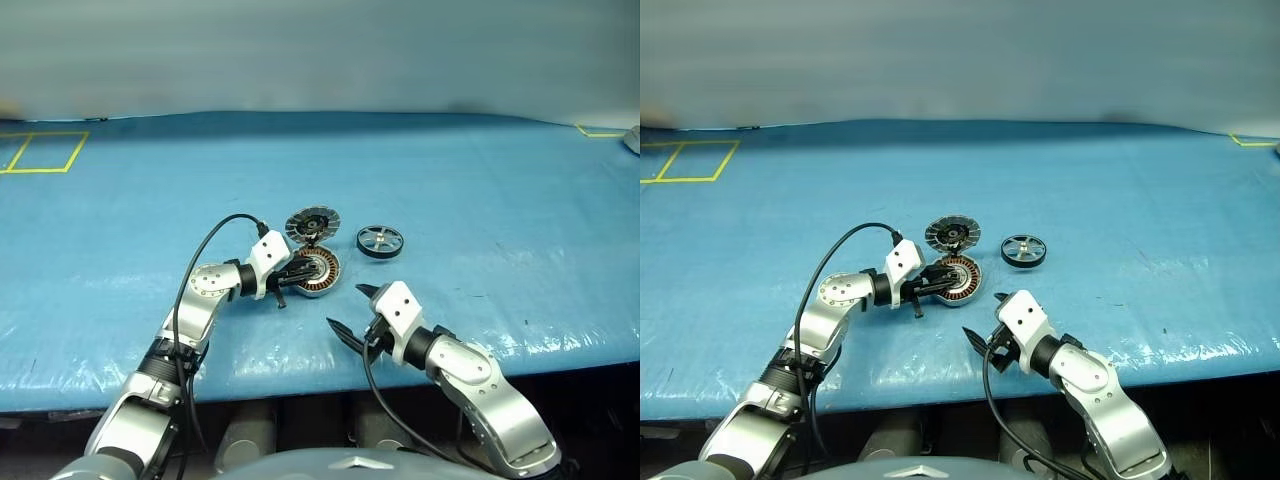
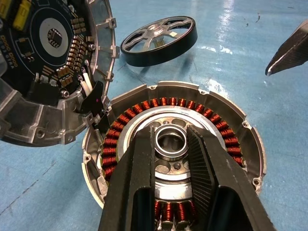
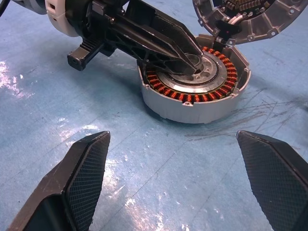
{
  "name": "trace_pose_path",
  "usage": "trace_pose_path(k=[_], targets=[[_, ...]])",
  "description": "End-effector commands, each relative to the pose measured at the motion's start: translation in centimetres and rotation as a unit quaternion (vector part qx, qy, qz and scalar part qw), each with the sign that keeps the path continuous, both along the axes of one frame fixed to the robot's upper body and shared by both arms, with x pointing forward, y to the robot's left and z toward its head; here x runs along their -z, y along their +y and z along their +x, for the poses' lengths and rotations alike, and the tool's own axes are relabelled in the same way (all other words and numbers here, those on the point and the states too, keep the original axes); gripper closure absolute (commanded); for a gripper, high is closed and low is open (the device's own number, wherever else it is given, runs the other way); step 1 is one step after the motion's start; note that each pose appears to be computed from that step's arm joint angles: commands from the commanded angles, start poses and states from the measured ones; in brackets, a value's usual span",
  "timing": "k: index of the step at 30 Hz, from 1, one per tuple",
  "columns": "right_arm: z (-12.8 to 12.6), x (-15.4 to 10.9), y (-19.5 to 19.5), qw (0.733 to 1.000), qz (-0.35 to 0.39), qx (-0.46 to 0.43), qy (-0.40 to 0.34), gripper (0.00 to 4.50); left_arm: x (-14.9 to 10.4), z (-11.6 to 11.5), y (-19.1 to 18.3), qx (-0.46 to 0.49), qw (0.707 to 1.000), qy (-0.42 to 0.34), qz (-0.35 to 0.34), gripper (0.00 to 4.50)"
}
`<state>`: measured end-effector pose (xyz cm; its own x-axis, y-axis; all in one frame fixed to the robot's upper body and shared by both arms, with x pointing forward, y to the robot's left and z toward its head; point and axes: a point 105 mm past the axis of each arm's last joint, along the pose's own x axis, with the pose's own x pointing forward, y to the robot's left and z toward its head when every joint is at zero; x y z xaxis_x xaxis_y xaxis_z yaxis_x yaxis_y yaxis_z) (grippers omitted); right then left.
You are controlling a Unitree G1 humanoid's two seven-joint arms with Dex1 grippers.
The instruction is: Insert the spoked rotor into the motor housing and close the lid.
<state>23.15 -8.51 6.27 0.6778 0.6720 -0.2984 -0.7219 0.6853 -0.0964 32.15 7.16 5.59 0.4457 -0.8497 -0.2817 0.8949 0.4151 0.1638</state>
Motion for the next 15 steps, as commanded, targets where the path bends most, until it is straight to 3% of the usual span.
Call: trace_pose_path(k=[1, 4, 5, 8, 15], targets=[[0.0, -1.3, 0.4, 1.000, 0.005, -0.008, -0.024, 0.05, 0.5, -0.3, -0.1, 0.003, 1.000, 0.008, 0.010, 3.87], [0.0, -1.3, 0.5, 1.000, 0.004, -0.008, -0.024, 0.05, 0.5, -0.3, -0.1, 0.005, 1.000, 0.005, 0.008, 3.87], [0.0, -1.3, 0.5, 1.000, 0.004, -0.008, -0.024, 0.05, 0.5, -0.3, -0.1, 0.004, 1.000, 0.004, 0.010, 3.14], [0.0, -1.3, 0.5, 1.000, 0.005, -0.009, -0.025, 0.05, 0.3, 0.2, 0.1, -0.015, 1.000, -0.006, 0.013, 2.22], [0.0, -1.4, 0.6, 1.000, 0.007, -0.010, -0.023, 0.05, -1.8, -1.7, 0.0, 0.035, 0.998, -0.008, -0.041, 2.22]])
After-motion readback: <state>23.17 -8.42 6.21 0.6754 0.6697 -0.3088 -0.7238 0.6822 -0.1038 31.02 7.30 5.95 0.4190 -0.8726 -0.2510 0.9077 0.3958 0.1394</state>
